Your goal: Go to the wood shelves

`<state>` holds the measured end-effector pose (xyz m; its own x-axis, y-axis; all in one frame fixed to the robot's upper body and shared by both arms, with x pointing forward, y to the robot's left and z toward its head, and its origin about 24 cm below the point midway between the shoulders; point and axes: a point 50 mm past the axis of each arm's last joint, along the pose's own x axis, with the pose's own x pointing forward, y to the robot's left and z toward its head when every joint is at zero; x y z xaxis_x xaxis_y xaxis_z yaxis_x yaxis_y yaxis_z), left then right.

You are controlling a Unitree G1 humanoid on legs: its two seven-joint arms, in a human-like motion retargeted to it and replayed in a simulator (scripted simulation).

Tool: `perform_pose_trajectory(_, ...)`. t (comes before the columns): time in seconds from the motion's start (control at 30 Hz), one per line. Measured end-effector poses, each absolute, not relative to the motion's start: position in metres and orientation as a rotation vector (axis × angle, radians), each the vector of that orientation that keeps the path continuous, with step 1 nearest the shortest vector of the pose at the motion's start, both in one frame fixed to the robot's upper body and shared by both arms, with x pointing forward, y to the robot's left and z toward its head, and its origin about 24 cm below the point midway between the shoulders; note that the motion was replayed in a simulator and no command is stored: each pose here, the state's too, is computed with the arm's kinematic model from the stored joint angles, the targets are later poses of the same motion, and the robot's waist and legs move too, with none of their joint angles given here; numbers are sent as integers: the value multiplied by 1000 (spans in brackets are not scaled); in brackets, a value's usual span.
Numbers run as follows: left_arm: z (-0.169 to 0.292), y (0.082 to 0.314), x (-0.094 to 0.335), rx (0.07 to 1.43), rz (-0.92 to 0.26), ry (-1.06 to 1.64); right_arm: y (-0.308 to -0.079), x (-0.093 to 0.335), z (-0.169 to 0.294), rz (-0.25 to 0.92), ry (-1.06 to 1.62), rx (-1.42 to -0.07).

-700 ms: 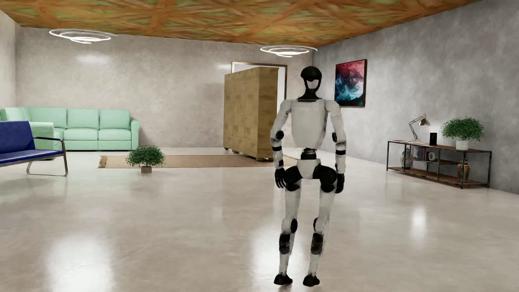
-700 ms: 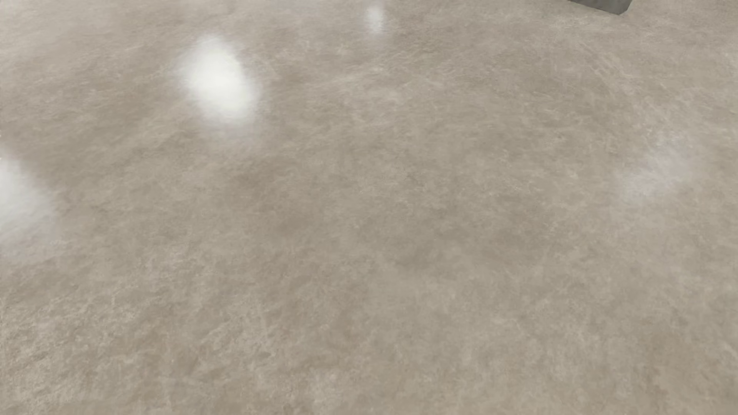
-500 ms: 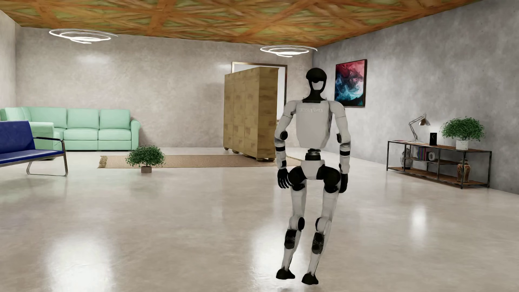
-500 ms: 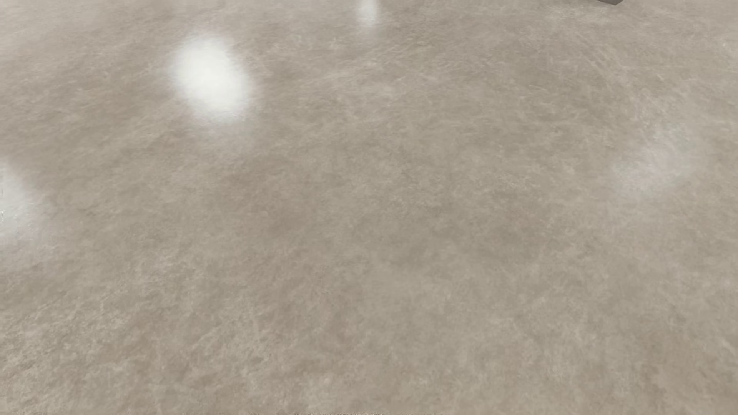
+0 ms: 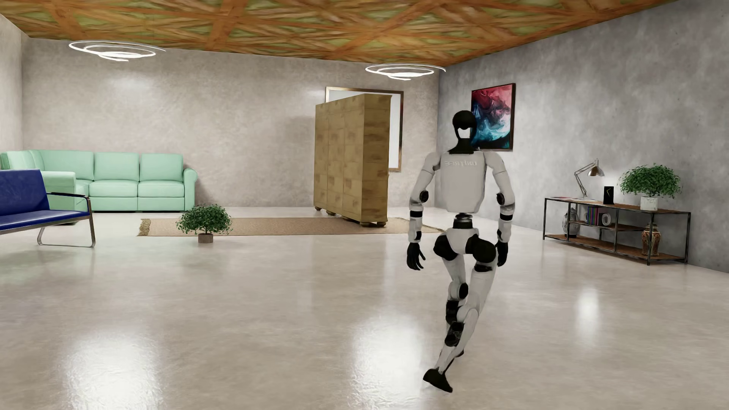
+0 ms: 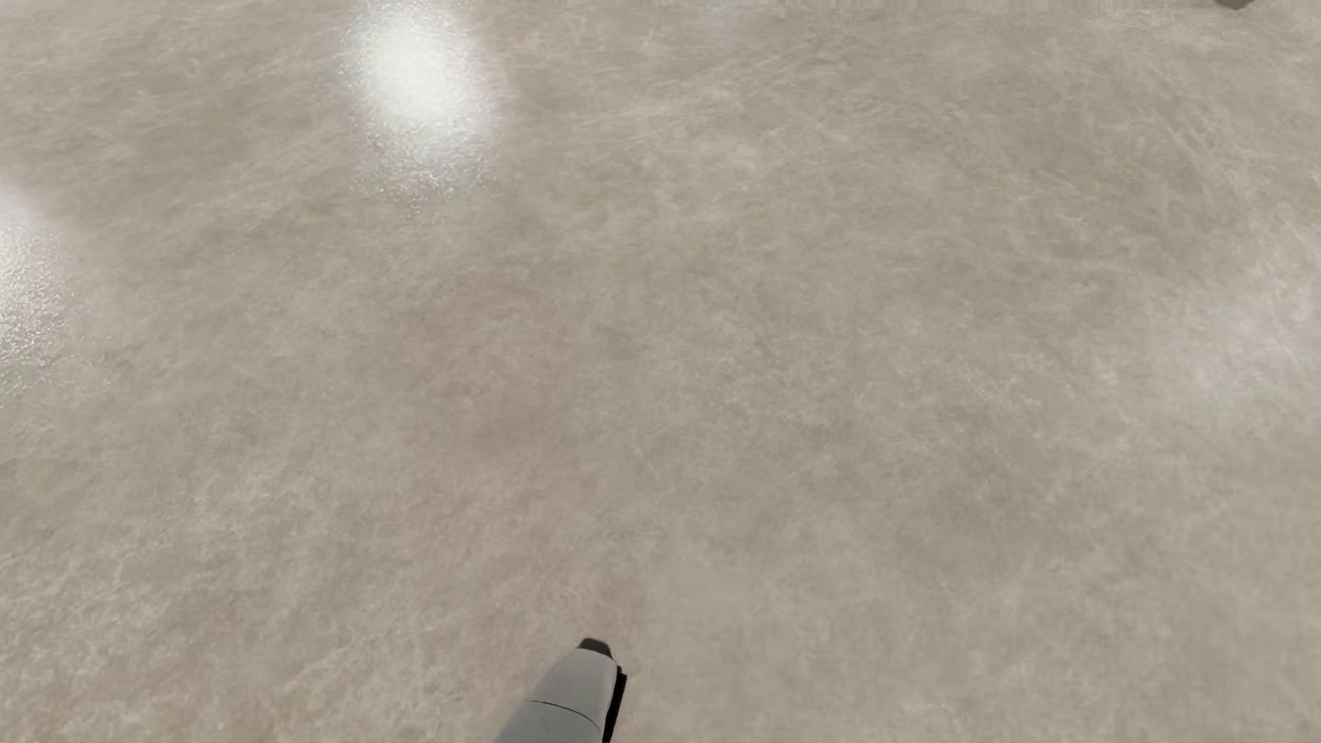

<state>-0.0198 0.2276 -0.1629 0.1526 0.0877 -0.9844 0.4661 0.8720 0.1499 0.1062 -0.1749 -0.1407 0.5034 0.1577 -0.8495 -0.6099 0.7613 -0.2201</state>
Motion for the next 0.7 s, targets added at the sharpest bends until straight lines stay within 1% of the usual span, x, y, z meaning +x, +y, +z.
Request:
perform_pose_trajectory(0.07, -164, 228, -22, 496, -304, 1423, -180, 76, -154, 512, 1055, -558)
perform_pose_trajectory(0.13, -164, 222, -6, 482, -306, 1364, -188, 54, -159, 523, 1132, -577)
perform_pose_trajectory(0.2, -162, 212, 16, 468, -319, 1277, -194, 36, -160, 478, 1184, -539)
perform_pose_trajectory(0.27, -156, 210, 43, 453, -294, 1178, -196, 24, -162, 507, 1221, -562)
perform_pose_trajectory(0.3, -152, 211, 53, 445, -276, 1136, -198, 18, -161, 494, 1234, -550)
perform_pose_trajectory(0.33, -149, 208, 64, 456, -298, 1093, -200, 13, -161, 491, 1244, -546)
perform_pose_trajectory(0.43, -137, 211, 97, 483, -293, 979, -201, 7, -160, 492, 1252, -541)
perform_pose_trajectory(0.47, -133, 211, 109, 483, -281, 948, -202, 10, -160, 474, 1248, -535)
perform_pose_trajectory(0.53, -137, 217, 99, 465, -242, 990, -201, 3, -161, 482, 1269, -534)
perform_pose_trajectory(0.57, -143, 215, 88, 446, -235, 1034, -204, -3, -162, 479, 1296, -538)
perform_pose_trajectory(0.6, -149, 217, 71, 446, -239, 1096, -202, -4, -163, 501, 1305, -552)
perform_pose_trajectory(0.63, -152, 216, 59, 461, -266, 1133, -201, 0, -164, 504, 1298, -554)
perform_pose_trajectory(0.67, -153, 216, 50, 443, -254, 1152, -204, 7, -164, 438, 1293, -525)
perform_pose_trajectory(0.7, -155, 216, 42, 449, -269, 1177, -204, 16, -163, 434, 1265, -530)
